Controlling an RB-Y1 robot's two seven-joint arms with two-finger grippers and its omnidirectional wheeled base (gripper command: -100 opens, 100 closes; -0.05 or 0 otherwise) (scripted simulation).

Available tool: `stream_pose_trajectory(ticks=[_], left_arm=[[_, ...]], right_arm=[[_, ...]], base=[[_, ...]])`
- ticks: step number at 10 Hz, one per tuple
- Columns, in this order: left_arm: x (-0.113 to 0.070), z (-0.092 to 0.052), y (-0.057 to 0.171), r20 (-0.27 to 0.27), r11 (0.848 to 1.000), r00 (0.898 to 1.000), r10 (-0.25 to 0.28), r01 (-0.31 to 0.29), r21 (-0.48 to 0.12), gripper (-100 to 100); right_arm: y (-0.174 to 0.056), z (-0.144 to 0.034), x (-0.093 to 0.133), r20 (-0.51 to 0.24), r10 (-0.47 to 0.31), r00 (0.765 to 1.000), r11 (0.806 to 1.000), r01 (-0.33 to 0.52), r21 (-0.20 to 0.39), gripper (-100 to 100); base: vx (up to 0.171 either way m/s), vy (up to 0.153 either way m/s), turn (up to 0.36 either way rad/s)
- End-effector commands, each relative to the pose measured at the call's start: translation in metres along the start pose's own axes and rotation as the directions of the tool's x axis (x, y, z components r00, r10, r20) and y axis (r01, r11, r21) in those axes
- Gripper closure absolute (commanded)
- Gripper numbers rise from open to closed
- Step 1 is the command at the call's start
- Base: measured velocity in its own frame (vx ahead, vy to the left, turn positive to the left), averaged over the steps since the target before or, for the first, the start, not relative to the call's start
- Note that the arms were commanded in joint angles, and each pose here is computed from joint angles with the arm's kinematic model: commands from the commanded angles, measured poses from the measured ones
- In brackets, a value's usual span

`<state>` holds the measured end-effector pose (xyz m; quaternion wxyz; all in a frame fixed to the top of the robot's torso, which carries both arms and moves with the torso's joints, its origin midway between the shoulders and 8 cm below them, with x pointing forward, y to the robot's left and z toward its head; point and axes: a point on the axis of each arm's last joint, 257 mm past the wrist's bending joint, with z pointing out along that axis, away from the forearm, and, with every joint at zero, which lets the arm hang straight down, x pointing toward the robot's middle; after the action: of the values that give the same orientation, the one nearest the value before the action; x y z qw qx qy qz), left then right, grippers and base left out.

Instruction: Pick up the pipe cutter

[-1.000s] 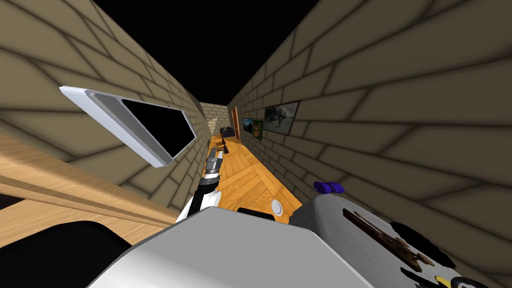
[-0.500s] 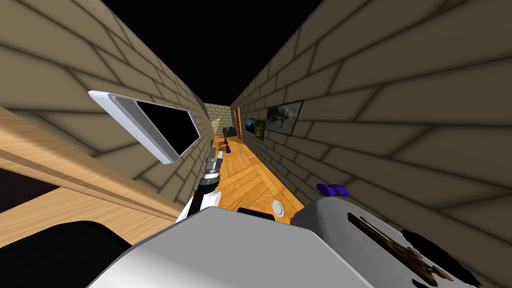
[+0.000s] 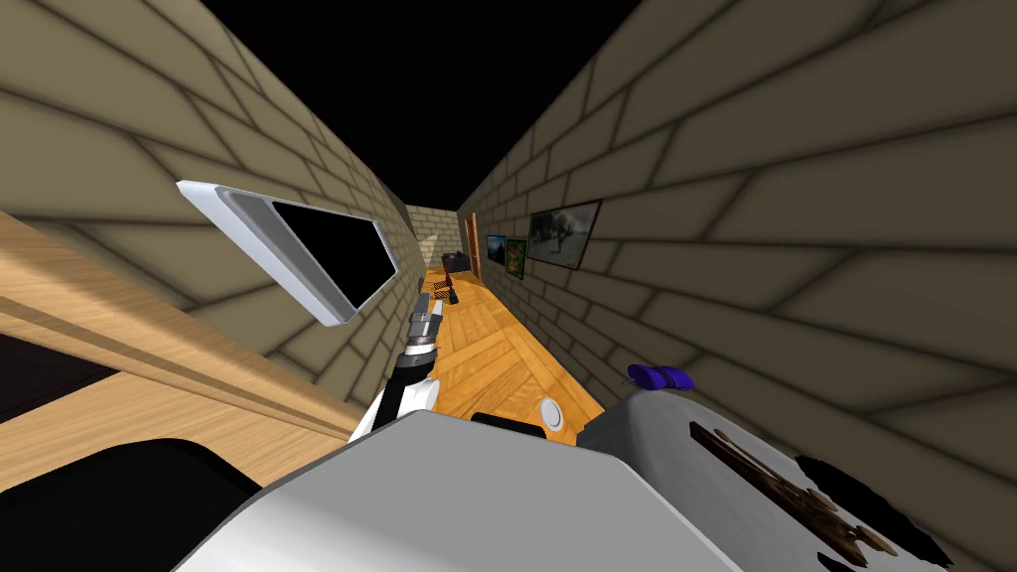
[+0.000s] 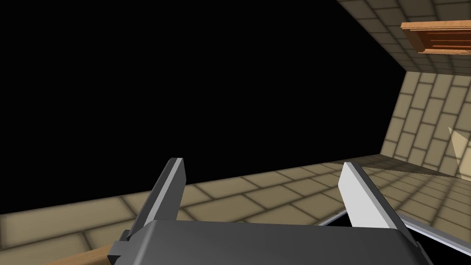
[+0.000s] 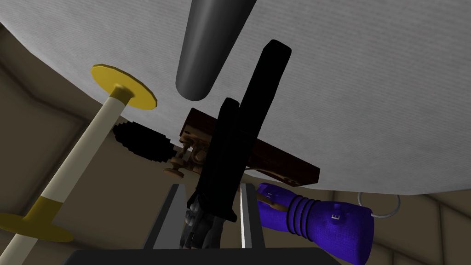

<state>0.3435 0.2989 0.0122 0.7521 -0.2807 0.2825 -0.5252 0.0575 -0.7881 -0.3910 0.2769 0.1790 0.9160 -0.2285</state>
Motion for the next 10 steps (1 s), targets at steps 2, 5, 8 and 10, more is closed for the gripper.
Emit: stream_pose_trajectory(ticks=[2,5,8,10], left_arm=[[0.000,0.000,0.000,0.000,1.000,1.000,0.000,0.000,0.000,0],[0.000,0.000,0.000,0.000,1.000,1.000,0.000,0.000,0.000,0],[0.000,0.000,0.000,0.000,1.000,1.000,0.000,0.000,0.000,0],[0.000,0.000,0.000,0.000,1.000,1.000,0.000,0.000,0.000,0]], right_arm=[[0.000,0.000,0.000,0.000,0.000,1.000,1.000,0.000,0.000,0],[0.019,0.008,-0.023,0.021,0.019,1.000,0.999,-0.018,-0.037,100],[0.030,0.012,-0.033,0.026,0.010,1.000,0.998,-0.009,-0.059,100],[0.032,0.012,-0.030,0.015,-0.032,0.999,0.997,0.033,-0.068,100]], base=[[0.000,0.000,0.000],[0.023,0.004,-0.145],[0.016,0.001,-0.090],[0.010,0.004,-0.047]])
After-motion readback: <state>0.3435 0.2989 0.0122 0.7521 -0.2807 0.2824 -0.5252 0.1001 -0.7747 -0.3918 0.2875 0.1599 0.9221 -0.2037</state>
